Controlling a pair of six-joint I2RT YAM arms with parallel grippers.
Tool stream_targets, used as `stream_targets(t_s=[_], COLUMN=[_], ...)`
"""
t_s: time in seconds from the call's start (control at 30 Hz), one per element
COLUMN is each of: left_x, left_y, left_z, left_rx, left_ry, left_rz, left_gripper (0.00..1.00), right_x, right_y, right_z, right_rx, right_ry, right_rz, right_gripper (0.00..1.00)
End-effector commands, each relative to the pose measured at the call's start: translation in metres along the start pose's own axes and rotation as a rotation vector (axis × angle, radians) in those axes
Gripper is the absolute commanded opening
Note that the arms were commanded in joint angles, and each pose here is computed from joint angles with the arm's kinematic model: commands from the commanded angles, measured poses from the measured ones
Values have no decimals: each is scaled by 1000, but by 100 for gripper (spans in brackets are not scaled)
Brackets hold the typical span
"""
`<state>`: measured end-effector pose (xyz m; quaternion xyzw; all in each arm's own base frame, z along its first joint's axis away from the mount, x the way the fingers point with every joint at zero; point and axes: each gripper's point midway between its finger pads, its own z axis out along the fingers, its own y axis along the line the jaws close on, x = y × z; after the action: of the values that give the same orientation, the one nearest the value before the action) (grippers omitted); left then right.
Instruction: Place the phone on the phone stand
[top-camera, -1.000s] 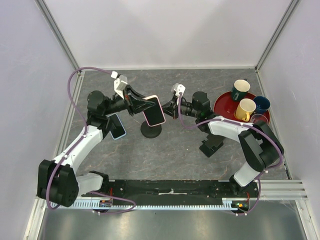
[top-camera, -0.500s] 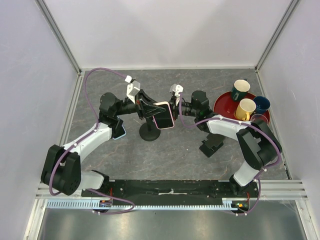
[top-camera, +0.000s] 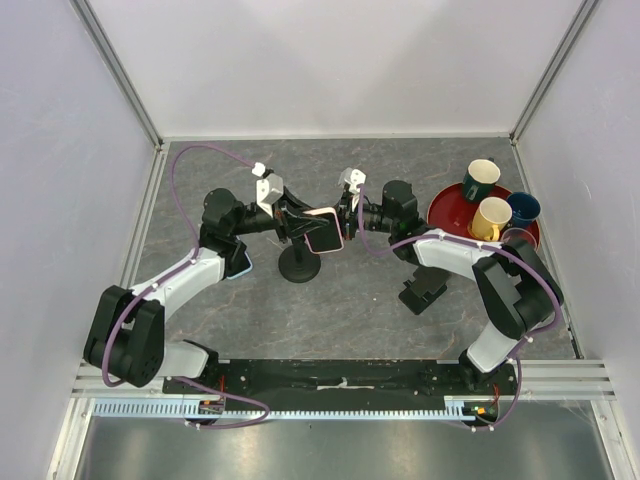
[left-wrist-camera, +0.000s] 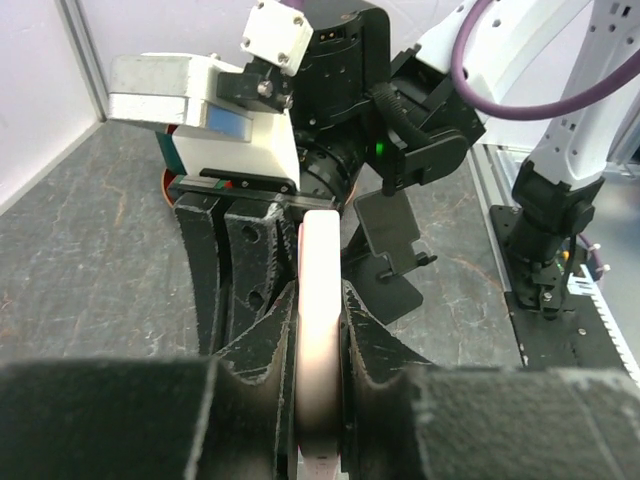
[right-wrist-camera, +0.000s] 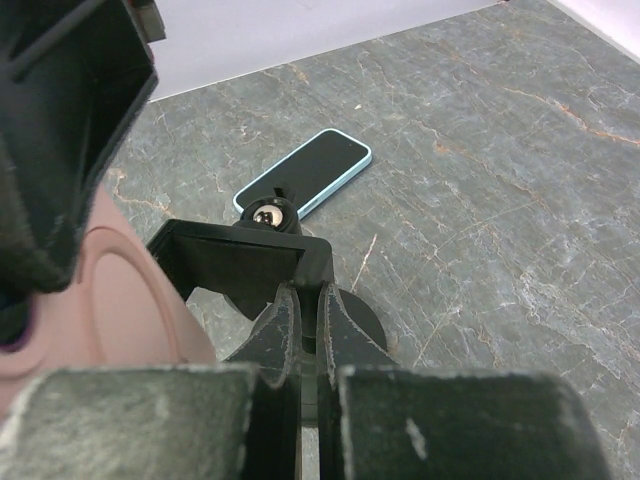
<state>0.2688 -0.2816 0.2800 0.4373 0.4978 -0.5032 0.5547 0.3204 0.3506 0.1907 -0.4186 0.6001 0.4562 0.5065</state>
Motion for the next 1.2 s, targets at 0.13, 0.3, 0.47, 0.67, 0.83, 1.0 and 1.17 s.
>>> stream_targets(t_s=[0.13,0.3,0.47,0.67,0.83,1.0,1.17], left_x=[-11,-12,-8,-13,-1,-2,-2], left_y=[9,13,19,30,55,78,86], left_z=[-3,-8,-10,-14,-22,-40,-53], left_rx=[-10,-34,-66,-156,-353,-616,-798], left_ry=[-50,-51,-30,-11,92,153,199], left_rz=[170,193,192,196,193,273,326], left_gripper=[2,2,2,2,2,2,2], right_x=[7,7,8,-7,-13,-20,-13], right_y=[16,16,10,-10,-35,-50,-64], right_z=[-2,-5,-5,-13,-28,-49,-70], right_rx=[-105,-109,-79,99,413,728,948], right_ry=[38,39,39,-45,-107,-153,-181], right_rz=[62,62,58,32,-19,-37,23], right_gripper=[0,0,0,0,0,0,0])
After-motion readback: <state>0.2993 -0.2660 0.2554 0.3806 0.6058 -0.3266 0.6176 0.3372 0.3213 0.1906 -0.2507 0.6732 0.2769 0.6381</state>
